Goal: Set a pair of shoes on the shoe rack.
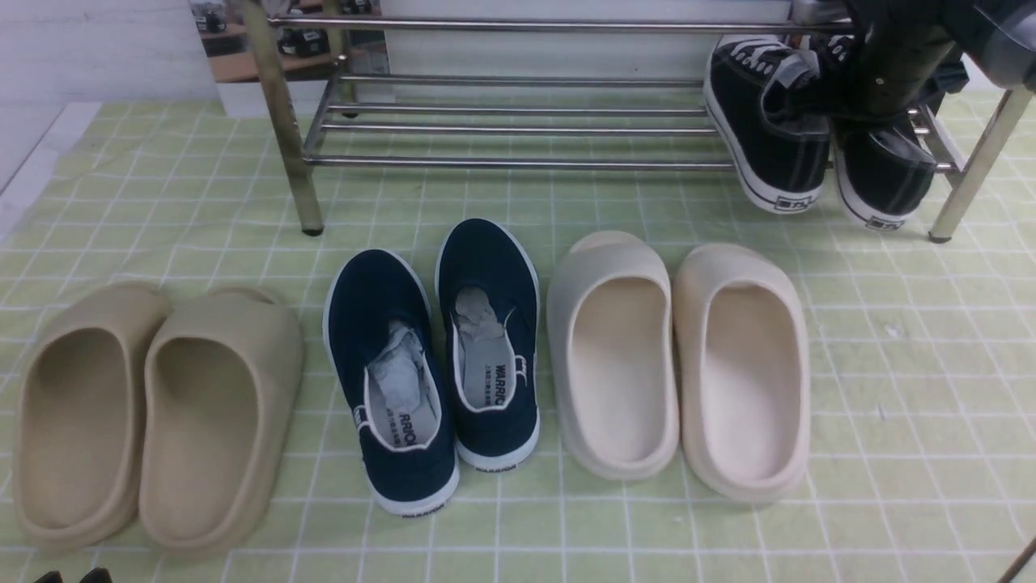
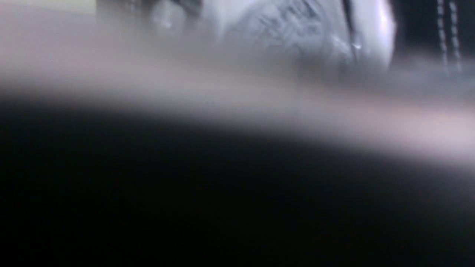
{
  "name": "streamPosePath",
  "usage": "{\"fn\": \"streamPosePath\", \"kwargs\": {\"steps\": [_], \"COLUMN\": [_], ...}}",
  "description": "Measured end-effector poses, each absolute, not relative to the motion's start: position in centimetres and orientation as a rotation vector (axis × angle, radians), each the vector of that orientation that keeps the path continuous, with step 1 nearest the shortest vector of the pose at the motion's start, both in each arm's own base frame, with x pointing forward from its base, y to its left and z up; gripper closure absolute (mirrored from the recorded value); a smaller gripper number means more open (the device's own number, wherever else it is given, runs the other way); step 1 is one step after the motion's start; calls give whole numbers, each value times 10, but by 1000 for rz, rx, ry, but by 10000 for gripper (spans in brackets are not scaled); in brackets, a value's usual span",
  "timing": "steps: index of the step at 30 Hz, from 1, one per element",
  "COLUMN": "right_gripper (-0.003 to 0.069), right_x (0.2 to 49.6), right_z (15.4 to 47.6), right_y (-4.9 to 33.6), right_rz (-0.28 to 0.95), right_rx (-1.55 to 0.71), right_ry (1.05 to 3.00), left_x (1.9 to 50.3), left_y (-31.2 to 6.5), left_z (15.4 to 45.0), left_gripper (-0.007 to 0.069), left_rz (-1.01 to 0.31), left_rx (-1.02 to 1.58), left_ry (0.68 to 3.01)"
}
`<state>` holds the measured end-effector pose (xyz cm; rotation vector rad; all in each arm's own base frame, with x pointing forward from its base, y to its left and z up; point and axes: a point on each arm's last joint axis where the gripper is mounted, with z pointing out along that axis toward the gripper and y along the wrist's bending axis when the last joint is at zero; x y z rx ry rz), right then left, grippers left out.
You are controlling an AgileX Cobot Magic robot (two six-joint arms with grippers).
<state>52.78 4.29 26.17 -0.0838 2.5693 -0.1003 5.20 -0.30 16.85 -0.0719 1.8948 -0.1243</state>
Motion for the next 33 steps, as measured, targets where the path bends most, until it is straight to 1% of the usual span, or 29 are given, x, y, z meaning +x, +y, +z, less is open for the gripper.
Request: {"fn": "streamPosePath", "kwargs": {"steps": [3, 4, 8, 9, 10, 11, 12, 15, 16, 17, 21, 25, 28, 29, 30, 31, 32, 33], "right_gripper": [545, 484, 307, 280, 267, 232, 214, 190, 189, 188, 191, 224, 274, 305, 386, 413, 460, 470], "right_x": [529, 529, 526, 524, 524, 521, 517, 508, 507, 499, 480, 464, 454, 449, 437, 431, 424, 424], "right_z": [263, 263, 266, 270, 270, 277, 286, 307, 306, 316, 327, 333, 342, 349, 368, 377, 389, 389], "right_y": [42, 43, 44, 45, 45, 47, 47, 48, 48, 48, 46, 45, 45, 45, 46, 46, 45, 45], "right_rz": [-118, -119, -87, -70, -67, -43, -26, 2, 5, 9, 4, 6, 22, 31, 68, 72, 74, 75], "right_rx": [-116, -124, -125, -122, -121, -118, -117, -113, -113, -112, -131, -145, -145, -145, -142, -143, -150, -152], "right_ry": [2551, 2546, 2566, 2570, 2570, 2569, 2561, 2534, 2538, 2537, 2560, 2594, 2606, 2604, 2576, 2557, 2528, 2527], "left_x": [52, 52, 52, 52, 52, 52, 52, 52, 52, 52, 52, 52, 52, 52, 52, 52, 52, 52], "left_y": [-3, -3, -3, -3, -3, -3, -3, -3, -3, -3, -3, -3, -3, -3, -3, -3, -3, -3], "left_z": [168, 168, 168, 168, 168, 168, 168, 168, 168, 168, 168, 168, 168, 168, 168, 168, 168, 168], "left_gripper": [386, 386, 386, 386, 386, 386, 386, 386, 386, 386, 386, 386, 386, 386, 386, 386, 386, 386], "left_rz": [-124, -124, -124, -124, -124, -125, -125, -125, -125, -125, -124, -124, -124, -124, -124, -124, -124, -124], "left_rx": [-72, -72, -72, -72, -72, -73, -73, -73, -73, -73, -72, -72, -72, -72, -72, -72, -72, -72], "left_ry": [1895, 1895, 1895, 1895, 1895, 1895, 1895, 1895, 1895, 1895, 1895, 1895, 1895, 1895, 1895, 1895, 1895, 1895]}}
